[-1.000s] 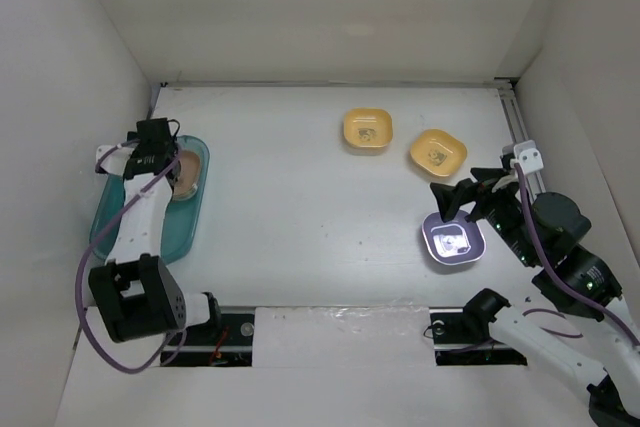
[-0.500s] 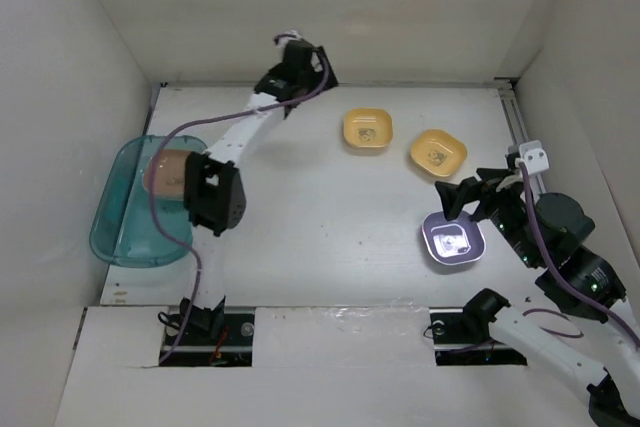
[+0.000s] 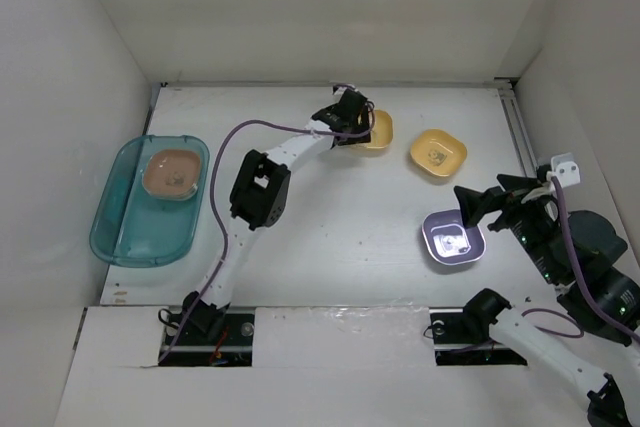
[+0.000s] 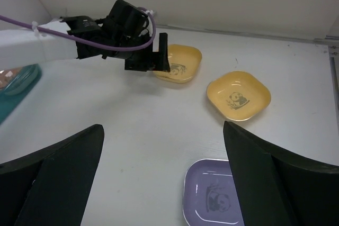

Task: Place the plates into the plastic bin on the countertop

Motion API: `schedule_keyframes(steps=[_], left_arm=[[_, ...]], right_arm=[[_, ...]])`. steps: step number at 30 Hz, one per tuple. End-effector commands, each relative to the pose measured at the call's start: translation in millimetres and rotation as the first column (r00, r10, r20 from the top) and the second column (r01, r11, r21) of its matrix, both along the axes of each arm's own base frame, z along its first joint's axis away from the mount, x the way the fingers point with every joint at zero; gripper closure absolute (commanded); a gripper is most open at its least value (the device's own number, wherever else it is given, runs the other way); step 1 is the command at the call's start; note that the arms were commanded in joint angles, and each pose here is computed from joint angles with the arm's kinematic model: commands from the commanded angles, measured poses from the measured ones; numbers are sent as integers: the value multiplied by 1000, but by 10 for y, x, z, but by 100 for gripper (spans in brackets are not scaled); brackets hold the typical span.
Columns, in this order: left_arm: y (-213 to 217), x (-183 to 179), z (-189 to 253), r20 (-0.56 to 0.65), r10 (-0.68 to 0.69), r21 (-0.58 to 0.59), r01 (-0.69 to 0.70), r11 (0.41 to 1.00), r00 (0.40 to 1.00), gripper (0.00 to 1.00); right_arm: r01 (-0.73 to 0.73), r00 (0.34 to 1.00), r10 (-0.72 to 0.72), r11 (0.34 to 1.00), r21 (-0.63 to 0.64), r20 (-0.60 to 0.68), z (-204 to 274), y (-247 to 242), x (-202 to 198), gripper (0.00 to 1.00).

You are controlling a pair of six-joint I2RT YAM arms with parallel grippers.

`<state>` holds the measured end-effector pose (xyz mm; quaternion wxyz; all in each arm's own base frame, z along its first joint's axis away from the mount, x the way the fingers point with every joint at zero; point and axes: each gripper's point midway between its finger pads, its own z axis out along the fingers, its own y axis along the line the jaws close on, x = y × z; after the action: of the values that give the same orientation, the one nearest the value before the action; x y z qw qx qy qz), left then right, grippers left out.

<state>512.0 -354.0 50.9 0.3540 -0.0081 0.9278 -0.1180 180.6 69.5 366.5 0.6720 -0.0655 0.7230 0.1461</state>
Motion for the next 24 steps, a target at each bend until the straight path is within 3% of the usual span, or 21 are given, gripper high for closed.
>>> schedule_keyframes(steps=[1,3,4,5,8,12,13,16,19,20,22,24], left_arm=[[181,106,-23,21,81,44,-82,996,996,30],[216,102,-122,7,111,56,-112,992,994,49],[221,96,-176,0,112,62,-111,992,994,63],[261,70,-225,-10,126,77,-125,989,992,85],[369,38,-162,6,150,105,-150,983,989,100],[698,0,245,63,251,112,-256,960,966,100],[757,-42,702,115,274,58,-281,958,955,100],[1360,-229,935,99,421,16,-424,905,902,100],[2273,-704,1455,118,624,-114,-614,781,772,100],[2257,-677,1481,116,641,-146,-625,767,759,100],[2801,-997,1624,118,741,-198,-716,670,661,100],[3387,-1320,1624,92,868,-248,-833,495,488,100]], right_arm=[[27,999,-27,999,23,36,157,-96,-50,0],[27,999,-27,999,23,36,157,-96,-50,0],[27,999,-27,999,18,29,121,-87,-39,0],[27,999,-27,999,18,29,121,-87,-39,0],[27,999,-27,999,18,29,107,-77,-24,0],[27,999,-27,1000,9,31,113,-63,0,0],[26,999,-27,1000,15,39,135,-61,3,0],[17,999,-18,1000,15,39,124,-16,38,0],[-4,999,4,1000,15,38,86,45,61,0],[-4,1000,4,1000,8,29,36,56,75,0],[-25,999,25,1000,6,26,18,117,97,0],[-39,999,39,999,11,32,26,171,130,0]])
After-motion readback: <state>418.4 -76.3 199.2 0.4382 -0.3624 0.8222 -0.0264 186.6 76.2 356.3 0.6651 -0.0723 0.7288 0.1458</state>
